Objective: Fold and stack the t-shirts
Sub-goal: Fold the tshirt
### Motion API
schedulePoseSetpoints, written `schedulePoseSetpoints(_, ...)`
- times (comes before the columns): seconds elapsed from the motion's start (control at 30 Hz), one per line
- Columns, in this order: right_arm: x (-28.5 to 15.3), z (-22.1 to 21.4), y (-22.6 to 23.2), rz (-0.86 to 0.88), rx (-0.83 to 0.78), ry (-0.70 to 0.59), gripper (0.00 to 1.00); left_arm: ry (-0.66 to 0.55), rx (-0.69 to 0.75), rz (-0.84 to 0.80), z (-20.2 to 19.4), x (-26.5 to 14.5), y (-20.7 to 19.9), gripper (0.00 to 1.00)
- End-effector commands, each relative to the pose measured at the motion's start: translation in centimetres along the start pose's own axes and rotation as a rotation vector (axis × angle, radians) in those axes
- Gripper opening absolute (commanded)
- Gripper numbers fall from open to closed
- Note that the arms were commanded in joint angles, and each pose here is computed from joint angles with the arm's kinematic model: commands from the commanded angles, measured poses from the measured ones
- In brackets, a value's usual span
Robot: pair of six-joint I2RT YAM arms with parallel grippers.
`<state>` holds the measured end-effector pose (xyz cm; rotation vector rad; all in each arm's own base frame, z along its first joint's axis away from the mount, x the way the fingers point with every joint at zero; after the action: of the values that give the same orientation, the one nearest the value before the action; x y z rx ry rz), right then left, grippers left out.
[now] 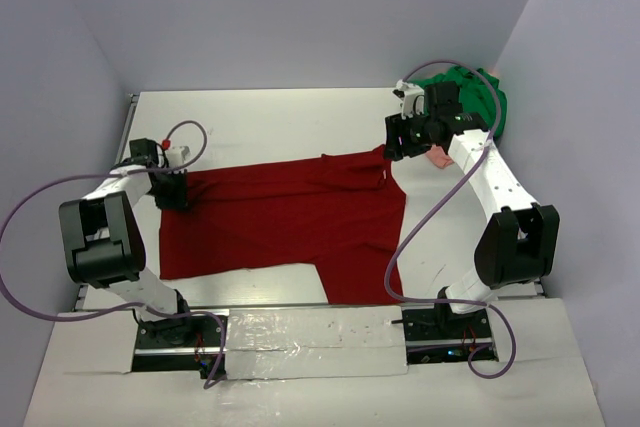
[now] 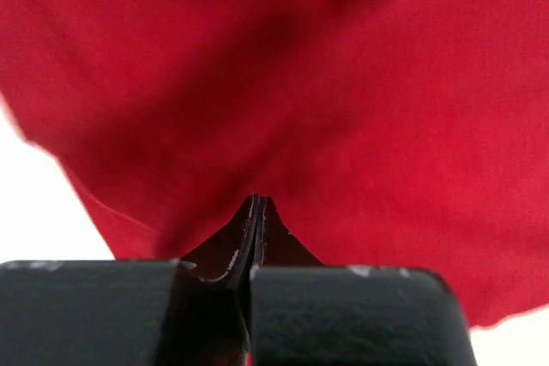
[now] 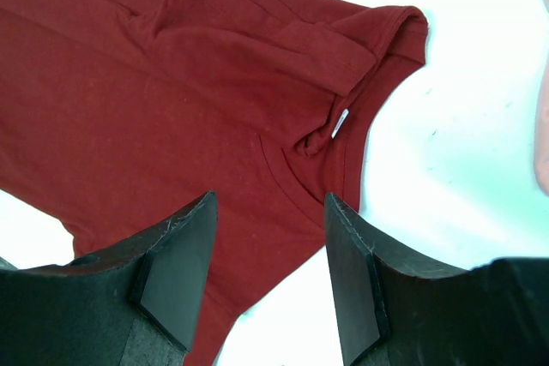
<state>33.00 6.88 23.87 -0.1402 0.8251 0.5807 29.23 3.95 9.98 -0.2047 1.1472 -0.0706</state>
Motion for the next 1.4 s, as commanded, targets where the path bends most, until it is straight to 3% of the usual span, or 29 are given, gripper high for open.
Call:
schedulePoseSetpoints(0.0, -1.5, 1.0, 0.0, -0.015, -0.021, -0.056, 0.6, 0.136, 0.103, -0.135, -1.6, -2.6, -0.9, 0.0)
schedulePoseSetpoints(0.03, -1.5, 0.9, 0.0, -0.014, -0.019, -0.053, 0.6, 0.21, 0.132, -0.156, -2.7, -3.2, -0.9, 0.0)
schedulePoseSetpoints(0.13, -1.7, 1.0, 0.0, -0.013, -0.025, -0.06, 0.6, 0.284, 0.161, -0.156, -4.0, -4.7, -0.2, 0.0)
schedulePoseSetpoints(0.23, -1.8, 0.9, -0.1, -0.015, -0.023, -0.063, 0.6, 0.269, 0.186, -0.144, -4.1, -6.6, 0.8, 0.0)
schedulePoseSetpoints(0.4, -1.4, 0.9, -0.2, -0.002, -0.016, -0.059, 0.6, -0.097, 0.09, -0.162, 1.9, -10.1, 2.0, 0.0)
schedulePoseSetpoints(0.43, -1.4, 1.0, -0.2, 0.002, -0.015, -0.061, 0.6, -0.243, 0.112, -0.169, 3.9, -10.5, 1.9, 0.0)
schedulePoseSetpoints(0.57, -1.3, 1.1, -0.2, 0.009, -0.011, -0.06, 0.6, -0.523, 0.047, -0.179, 7.6, -10.2, 0.3, 0.0)
schedulePoseSetpoints(0.67, -1.4, 1.0, -0.2, 0.006, -0.008, -0.059, 0.6, -0.453, 0.081, -0.222, 9.5, -7.2, -1.8, 0.0)
schedulePoseSetpoints(0.83, -1.6, 0.9, -0.1, -0.003, -0.011, -0.061, 0.6, -0.196, 0.068, -0.313, 9.7, -0.2, -4.0, 0.0)
schedulePoseSetpoints(0.93, -1.6, 0.8, -0.2, -0.006, -0.007, -0.059, 0.6, -0.138, 0.077, -0.313, 9.2, 2.6, -4.6, 0.0)
schedulePoseSetpoints(1.07, -1.8, 0.9, -0.2, -0.016, -0.011, -0.061, 0.6, -0.089, 0.091, -0.325, 8.5, 4.8, -5.7, 0.0)
schedulePoseSetpoints(1.37, -1.2, 0.7, -0.3, -0.006, -0.007, -0.046, 0.6, -0.144, 0.096, -0.299, 8.8, 6.2, -5.8, 0.0)
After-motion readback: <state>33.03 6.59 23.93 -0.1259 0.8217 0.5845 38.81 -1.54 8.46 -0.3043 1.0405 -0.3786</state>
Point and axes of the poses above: each gripper's point midway between its finger pads, its own x axis out along the fingers, its own y axis along the line the jaws close on, z = x × y, the point moved 8 cm from there along -x, back along the fingers, and after that the axes turned 8 degrees about -x, right-handed, at the moved point
